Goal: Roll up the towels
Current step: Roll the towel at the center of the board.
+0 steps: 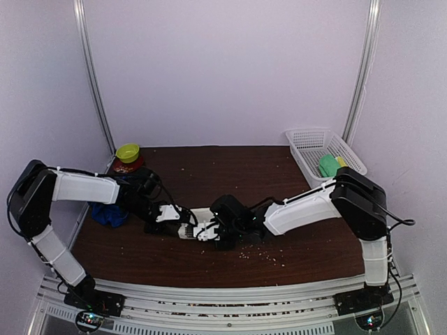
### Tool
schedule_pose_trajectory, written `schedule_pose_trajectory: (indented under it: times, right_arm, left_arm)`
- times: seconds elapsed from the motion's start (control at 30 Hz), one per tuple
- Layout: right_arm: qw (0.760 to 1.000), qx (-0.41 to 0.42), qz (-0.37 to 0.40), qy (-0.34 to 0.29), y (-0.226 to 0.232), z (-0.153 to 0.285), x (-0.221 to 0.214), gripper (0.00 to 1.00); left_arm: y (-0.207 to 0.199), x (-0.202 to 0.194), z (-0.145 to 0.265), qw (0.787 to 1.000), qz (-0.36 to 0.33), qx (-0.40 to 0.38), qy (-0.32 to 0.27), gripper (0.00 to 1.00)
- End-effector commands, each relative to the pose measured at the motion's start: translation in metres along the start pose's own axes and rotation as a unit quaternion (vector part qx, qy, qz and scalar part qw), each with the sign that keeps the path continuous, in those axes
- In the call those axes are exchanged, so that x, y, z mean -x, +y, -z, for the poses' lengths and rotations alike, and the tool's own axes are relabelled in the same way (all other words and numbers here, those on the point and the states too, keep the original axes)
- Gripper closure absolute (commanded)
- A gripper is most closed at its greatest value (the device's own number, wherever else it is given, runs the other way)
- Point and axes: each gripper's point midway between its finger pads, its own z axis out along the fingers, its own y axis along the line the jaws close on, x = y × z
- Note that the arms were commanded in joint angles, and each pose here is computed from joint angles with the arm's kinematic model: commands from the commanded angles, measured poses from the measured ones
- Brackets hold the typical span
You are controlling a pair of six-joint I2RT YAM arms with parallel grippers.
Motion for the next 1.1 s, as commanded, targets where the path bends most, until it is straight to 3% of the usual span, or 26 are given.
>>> schedule_pose_trajectory:
  times: [0.0,0.37,0.73,1.07]
  right_arm:
    - [0.994,0.087,-0.033,0.056,0.036,-0.013,-0.034,0.89]
    - [0.966,0.205,-0.130,0.093,0.047,-0.021,-0.039,0.87]
    - [0.927,0.278,-0.229,0.102,0.044,-0.023,-0.024,0.84]
    - [0.887,0.342,-0.290,0.112,0.051,-0.019,-0.014,0.84]
  left_arm:
    - [0.019,-0.003,0.012,0.997,-0.007,0.071,-0.002,0.61]
    - [0.009,-0.007,0.030,0.976,-0.082,0.197,-0.050,0.62]
    - [-0.030,-0.004,0.040,0.955,-0.165,0.229,-0.092,0.61]
    - [-0.022,0.009,0.041,0.945,-0.196,0.245,-0.092,0.59]
